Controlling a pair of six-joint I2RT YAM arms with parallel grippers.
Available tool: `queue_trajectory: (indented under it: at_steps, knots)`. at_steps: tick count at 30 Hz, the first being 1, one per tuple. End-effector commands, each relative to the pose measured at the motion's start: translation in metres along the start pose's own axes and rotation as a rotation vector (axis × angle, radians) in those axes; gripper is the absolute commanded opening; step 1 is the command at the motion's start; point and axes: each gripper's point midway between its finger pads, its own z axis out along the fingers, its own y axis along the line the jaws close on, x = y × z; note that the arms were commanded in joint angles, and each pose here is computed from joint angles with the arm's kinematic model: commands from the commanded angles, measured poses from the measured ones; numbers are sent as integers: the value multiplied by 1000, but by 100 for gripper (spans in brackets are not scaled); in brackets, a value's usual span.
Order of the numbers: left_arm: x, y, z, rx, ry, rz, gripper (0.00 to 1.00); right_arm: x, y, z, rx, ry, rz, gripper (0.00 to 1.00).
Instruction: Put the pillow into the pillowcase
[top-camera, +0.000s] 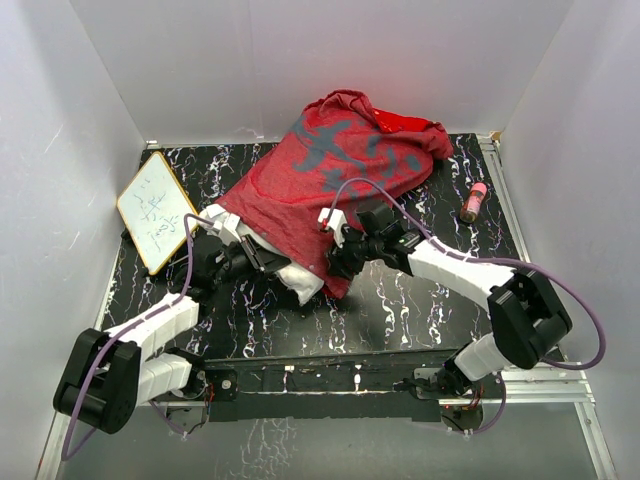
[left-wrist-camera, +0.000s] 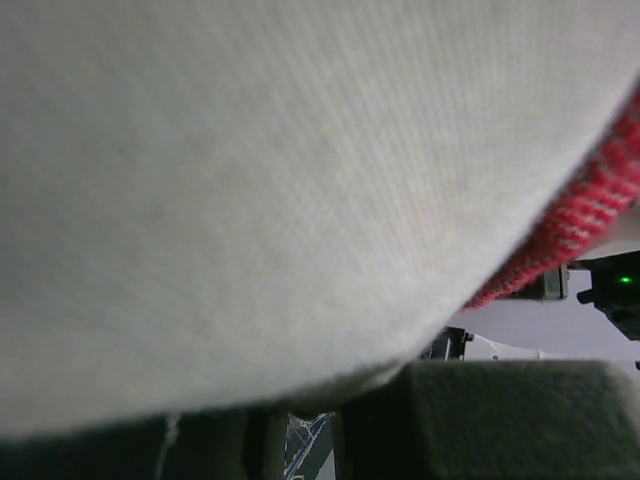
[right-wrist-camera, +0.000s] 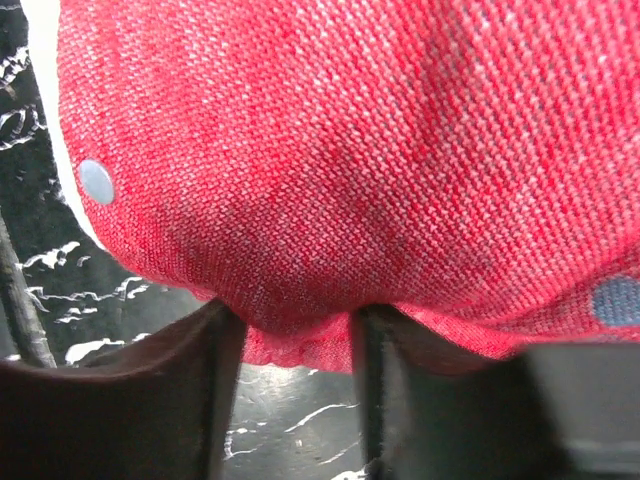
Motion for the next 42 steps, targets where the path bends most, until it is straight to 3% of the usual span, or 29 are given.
queue_trajectory:
  at_steps: [1, 2, 5, 9, 13, 16, 18, 19, 21, 26, 28, 33, 38, 42]
  knots:
    - [-21, -51, -2, 147, -48, 98, 7, -32, 6, -3, -67, -62, -58, 31]
    - [-23, -50, -2, 129, -55, 111, 6, -35, 13, -9, -114, -61, -84, 23]
    - [-30, -44, -2, 72, -80, 150, 3, -47, 39, -38, -233, -118, -190, 14]
    - [-34, -39, 7, 48, -67, 170, 3, -69, 85, -80, -402, -244, -361, 9]
    - [-42, -56, 27, 146, -36, 150, 2, -111, 115, -109, -578, -351, -415, 8]
    - [-47, -73, 40, 191, -15, 149, 2, -153, 108, -111, -580, -367, -412, 8]
    - [-51, -83, 43, 197, -16, 166, 2, -173, 80, -99, -445, -323, -337, 10]
    - [-53, -87, 42, 196, -28, 175, 2, -175, 59, -91, -338, -290, -311, 14]
    - [-56, -86, 37, 172, -56, 194, 1, -154, 26, -77, -182, -222, -253, 32]
    - [-53, -77, 29, 134, -77, 185, 1, -84, -1, -84, 4, -214, -158, 73]
    - [-50, -82, 28, 157, -65, 169, 0, -67, -9, -95, 101, -226, -157, 97]
    - [-54, -104, 24, 206, -72, 182, 0, -36, -21, -77, 163, -238, -53, 100]
    - [-60, -126, 18, 239, -90, 196, 0, -38, -33, -48, 168, -322, 44, 100]
    - [-61, -130, 16, 246, -99, 194, 0, -32, -47, -34, 235, -279, 79, 96]
